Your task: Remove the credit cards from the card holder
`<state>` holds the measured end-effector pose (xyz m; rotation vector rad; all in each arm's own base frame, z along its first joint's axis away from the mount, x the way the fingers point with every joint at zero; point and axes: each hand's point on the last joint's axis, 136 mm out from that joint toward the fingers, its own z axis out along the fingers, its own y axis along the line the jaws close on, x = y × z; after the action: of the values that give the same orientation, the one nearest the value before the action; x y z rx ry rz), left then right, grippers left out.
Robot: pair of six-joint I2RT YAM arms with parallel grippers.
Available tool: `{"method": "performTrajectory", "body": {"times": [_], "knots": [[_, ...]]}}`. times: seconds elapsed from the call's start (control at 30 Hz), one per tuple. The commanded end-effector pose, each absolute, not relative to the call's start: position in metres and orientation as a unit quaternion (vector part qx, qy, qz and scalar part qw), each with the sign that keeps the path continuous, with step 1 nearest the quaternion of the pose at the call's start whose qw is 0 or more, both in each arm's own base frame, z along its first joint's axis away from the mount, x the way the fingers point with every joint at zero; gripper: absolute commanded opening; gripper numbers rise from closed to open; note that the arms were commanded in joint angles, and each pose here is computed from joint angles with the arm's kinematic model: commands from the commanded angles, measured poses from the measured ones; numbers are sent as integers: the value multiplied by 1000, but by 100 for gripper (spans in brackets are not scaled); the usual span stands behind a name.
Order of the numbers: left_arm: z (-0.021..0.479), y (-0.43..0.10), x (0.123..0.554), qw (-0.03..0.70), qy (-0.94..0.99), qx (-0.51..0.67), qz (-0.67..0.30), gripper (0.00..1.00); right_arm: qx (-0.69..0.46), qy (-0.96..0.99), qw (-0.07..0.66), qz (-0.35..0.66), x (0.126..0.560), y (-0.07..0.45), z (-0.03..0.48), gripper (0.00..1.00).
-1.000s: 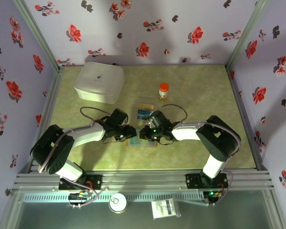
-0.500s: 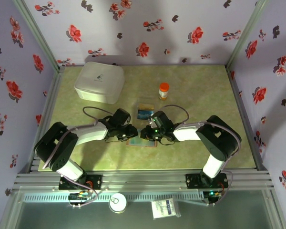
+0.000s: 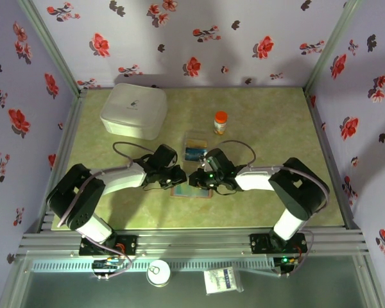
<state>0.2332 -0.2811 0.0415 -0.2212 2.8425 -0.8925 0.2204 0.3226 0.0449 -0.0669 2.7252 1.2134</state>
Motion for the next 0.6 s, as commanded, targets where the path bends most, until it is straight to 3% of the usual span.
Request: {"method": "performTrajectory", "body": {"times": [0.0,0.57], "knots": [[62,-286,234,89,945,-57,-308,17,-29,917,108,384,227,312,64,22],[68,-336,234,64,941,-8,-331,32,-5,945,213,248,235,229,113,28]]}}
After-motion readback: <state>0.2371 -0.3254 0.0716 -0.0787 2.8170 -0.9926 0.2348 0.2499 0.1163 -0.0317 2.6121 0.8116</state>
